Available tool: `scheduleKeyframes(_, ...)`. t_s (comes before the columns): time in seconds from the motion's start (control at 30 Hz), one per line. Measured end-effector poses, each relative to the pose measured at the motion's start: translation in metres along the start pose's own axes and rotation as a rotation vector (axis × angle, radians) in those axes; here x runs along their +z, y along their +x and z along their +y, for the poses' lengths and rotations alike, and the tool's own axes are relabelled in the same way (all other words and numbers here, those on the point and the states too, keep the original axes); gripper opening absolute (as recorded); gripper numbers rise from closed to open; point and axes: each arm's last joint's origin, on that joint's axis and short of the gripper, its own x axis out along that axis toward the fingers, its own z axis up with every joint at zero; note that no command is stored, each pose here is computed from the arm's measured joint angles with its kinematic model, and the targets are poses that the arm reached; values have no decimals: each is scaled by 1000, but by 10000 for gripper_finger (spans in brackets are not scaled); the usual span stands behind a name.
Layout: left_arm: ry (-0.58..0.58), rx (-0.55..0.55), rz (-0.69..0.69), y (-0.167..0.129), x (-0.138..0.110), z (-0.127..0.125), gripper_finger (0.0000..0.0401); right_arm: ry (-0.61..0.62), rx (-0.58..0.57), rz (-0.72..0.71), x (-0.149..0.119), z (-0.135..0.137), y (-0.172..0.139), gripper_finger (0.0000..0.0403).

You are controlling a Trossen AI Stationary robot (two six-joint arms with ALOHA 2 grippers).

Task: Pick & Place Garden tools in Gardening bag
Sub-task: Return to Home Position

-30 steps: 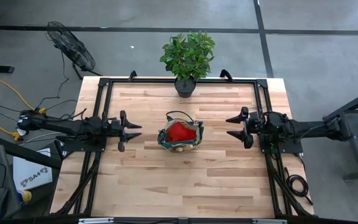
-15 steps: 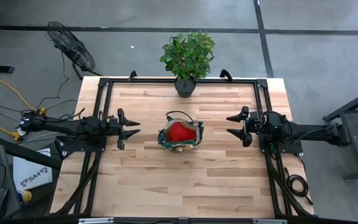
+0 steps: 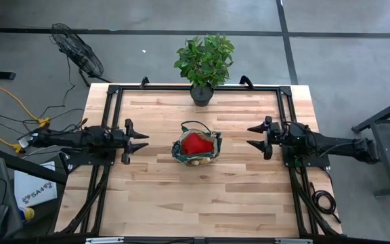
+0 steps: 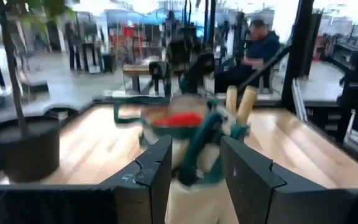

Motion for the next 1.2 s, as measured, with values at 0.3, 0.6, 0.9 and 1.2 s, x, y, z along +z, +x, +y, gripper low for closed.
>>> scheduleKeyframes(0.3,29,-58,-3,0,5,-2,134,-28,-120,-45,2,-3,-2,282)
scheduleKeyframes(0.6,7,-54,19,0,4,-2,134,-10,-117,-44,2,-3,-1,282)
scheduleKeyframes(0.9,7,-54,18,0,4,-2,134,-11,-116,-44,2,-3,-1,282)
scheduleKeyframes(1.2,7,-52,17,0,5,-2,134,-11,-116,-44,2,-3,-1,282)
